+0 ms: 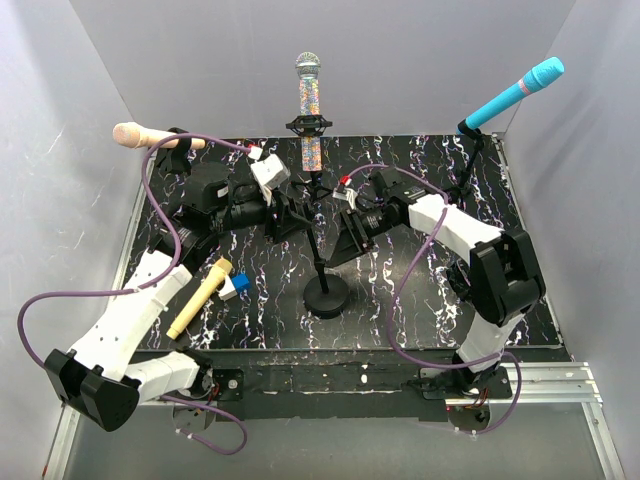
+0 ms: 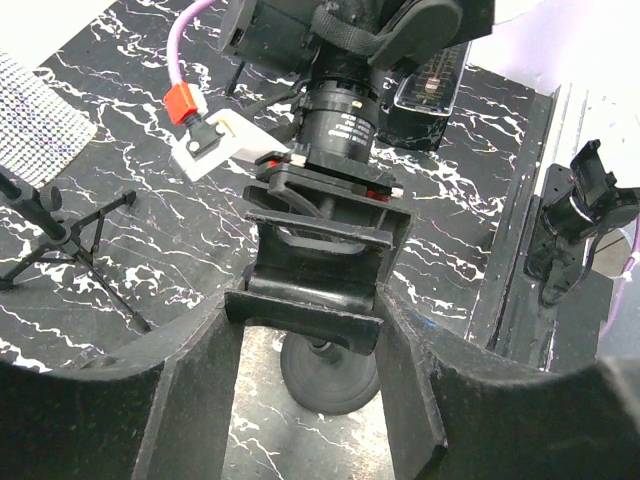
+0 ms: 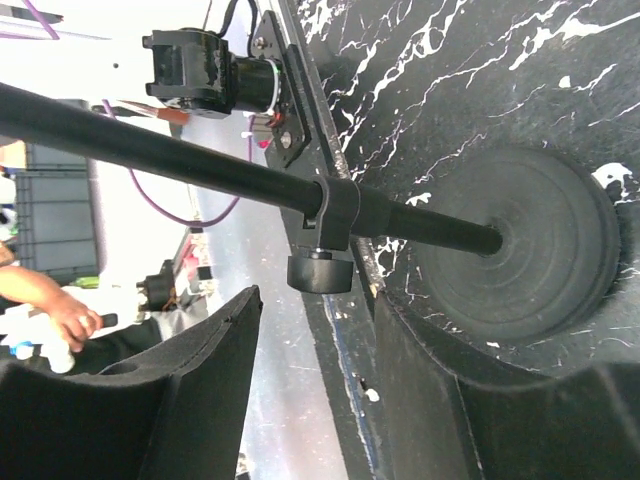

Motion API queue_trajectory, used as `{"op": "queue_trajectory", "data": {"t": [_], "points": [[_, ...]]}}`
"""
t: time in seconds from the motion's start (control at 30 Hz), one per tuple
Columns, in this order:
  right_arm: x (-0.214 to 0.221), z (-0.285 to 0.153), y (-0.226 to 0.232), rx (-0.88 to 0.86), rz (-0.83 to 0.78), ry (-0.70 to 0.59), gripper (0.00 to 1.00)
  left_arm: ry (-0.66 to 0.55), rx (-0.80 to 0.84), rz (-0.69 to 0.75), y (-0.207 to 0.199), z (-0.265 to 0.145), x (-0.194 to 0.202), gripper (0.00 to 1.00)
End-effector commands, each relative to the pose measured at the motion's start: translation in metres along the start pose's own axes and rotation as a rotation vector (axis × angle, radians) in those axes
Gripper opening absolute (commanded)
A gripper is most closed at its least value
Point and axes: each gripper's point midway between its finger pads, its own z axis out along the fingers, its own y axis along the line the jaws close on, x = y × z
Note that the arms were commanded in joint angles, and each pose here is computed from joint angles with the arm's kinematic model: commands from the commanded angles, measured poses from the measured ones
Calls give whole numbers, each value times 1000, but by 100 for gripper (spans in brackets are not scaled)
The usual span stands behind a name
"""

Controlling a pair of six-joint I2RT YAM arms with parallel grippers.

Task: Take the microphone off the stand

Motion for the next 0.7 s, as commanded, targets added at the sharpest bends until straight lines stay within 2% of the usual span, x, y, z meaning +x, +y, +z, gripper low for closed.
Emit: {"op": "queue_trajectory", "data": {"t": [0.0, 0.17, 0.33, 0.57, 0.67], "points": [[-14, 2, 12, -86, 25, -9, 55, 2, -13, 31, 1, -8, -7, 11], [-17, 8, 4, -103, 65, -1, 51, 2, -13, 31, 1, -9, -4, 11], [-17, 9, 7, -134, 61, 0, 42, 4, -22, 28, 3, -10, -2, 11], [-18, 5, 27, -185, -68, -13, 23, 7, -29, 33, 5, -10, 1, 11], [-18, 10, 20, -97, -160, -33, 8, 7, -45, 24, 7, -10, 4, 10]]}}
